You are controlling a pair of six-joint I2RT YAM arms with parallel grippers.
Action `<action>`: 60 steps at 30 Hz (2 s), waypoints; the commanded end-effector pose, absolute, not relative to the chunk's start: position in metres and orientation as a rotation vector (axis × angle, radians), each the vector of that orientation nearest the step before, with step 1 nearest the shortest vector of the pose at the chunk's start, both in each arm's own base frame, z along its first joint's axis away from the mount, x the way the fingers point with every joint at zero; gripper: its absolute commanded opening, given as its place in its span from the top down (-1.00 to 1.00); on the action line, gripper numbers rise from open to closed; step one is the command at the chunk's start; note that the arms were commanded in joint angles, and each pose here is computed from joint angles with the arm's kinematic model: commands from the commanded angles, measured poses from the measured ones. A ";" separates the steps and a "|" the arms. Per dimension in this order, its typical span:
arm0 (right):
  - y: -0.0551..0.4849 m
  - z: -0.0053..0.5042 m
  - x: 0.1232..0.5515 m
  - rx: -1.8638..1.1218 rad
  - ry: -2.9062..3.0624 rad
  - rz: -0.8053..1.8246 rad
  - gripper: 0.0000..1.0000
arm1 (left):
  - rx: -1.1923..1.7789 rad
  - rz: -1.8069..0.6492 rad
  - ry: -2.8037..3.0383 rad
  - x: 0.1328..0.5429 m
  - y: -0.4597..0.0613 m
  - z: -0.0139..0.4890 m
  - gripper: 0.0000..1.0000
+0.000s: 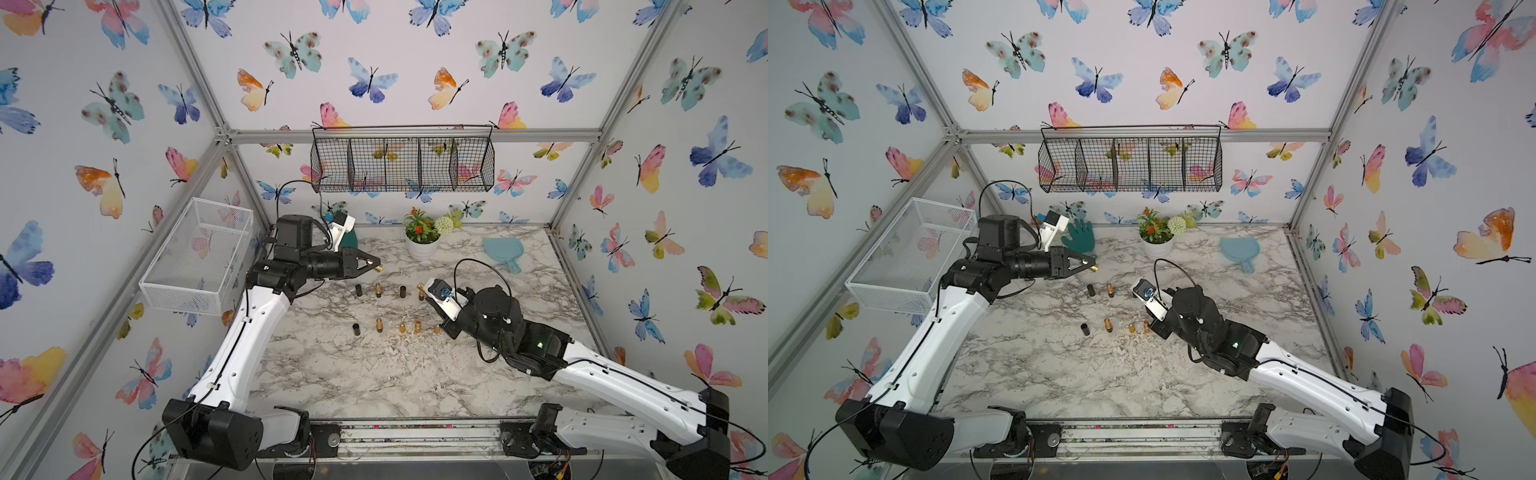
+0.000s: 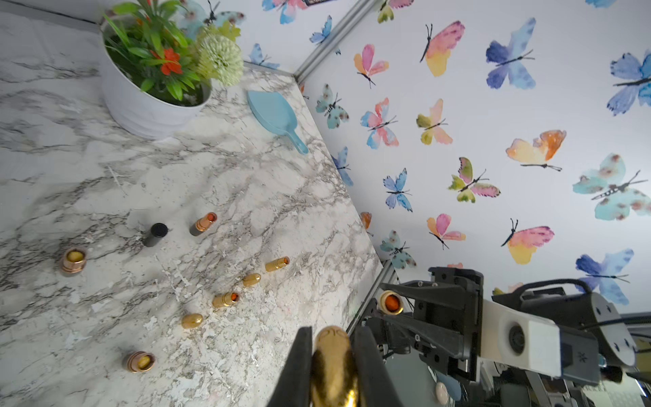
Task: Open the lipstick cap
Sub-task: Open the cover of the lipstick, then place the cover at the center of the board.
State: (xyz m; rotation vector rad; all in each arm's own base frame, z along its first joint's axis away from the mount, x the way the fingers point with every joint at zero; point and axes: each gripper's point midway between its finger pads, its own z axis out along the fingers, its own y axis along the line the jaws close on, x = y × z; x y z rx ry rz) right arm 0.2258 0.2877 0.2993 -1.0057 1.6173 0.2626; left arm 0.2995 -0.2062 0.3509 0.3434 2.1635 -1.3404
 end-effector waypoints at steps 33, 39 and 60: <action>0.191 0.319 0.213 -0.719 1.676 0.139 0.96 | 0.657 -0.343 2.423 0.409 -0.418 0.098 0.96; 0.193 0.319 0.214 -0.725 1.682 0.129 0.96 | 0.689 -0.260 2.431 0.412 -0.418 0.069 0.89; 0.184 0.317 0.214 -0.717 1.702 0.098 0.96 | 0.711 -0.307 2.419 0.404 -0.436 0.072 -0.07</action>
